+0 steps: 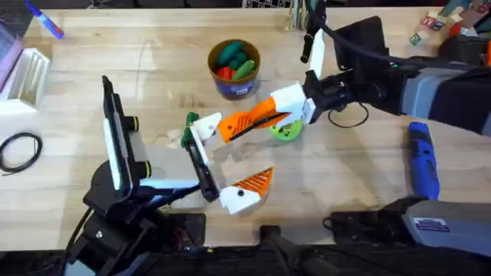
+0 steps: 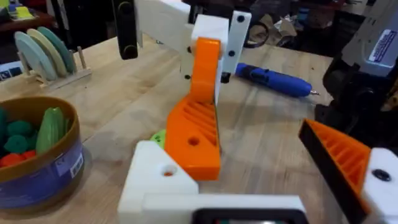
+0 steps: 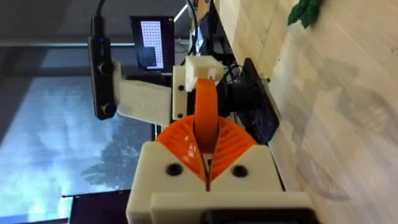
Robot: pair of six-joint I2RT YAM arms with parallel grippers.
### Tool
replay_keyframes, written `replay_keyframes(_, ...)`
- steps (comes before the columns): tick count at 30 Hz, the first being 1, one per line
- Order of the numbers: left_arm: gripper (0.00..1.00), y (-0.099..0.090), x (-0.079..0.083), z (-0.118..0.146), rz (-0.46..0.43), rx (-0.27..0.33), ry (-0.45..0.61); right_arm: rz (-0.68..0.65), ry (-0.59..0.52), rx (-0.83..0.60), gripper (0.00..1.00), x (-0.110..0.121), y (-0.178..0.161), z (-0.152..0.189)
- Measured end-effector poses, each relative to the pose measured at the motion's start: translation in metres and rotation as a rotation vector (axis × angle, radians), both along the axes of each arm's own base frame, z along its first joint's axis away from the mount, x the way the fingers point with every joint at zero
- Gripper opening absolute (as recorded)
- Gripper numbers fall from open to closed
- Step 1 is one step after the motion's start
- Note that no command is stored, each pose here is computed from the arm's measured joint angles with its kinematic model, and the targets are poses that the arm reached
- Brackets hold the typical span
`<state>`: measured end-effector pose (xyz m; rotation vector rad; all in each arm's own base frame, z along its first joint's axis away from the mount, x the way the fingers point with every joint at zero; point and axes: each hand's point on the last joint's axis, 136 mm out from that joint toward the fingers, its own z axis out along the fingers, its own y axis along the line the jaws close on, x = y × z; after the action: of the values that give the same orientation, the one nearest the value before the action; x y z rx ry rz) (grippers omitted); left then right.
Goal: Pick up the gripper from the table and insert it into the empty holder that is missing its gripper. Then pick up a screw, insert it into the mounting hole, and use the screwdriver to tighten it. Finally, clean up the table by picking up the vegetable and placing it into the bucket.
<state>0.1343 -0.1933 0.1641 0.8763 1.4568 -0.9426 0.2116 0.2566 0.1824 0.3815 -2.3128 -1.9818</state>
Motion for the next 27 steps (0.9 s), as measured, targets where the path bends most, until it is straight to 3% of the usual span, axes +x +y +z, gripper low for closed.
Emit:
replay_keyframes(13,0.986,0.003,0.006,-0.001,0.039,-0.014,0.040,0.046,0.121,0.014,0.008,0.009,0.019,-0.020)
replay_keyframes(27,0.986,0.021,0.034,-0.002,0.222,-0.027,0.067,-0.030,0.022,-0.019,0.008,0.024,0.049,-0.016)
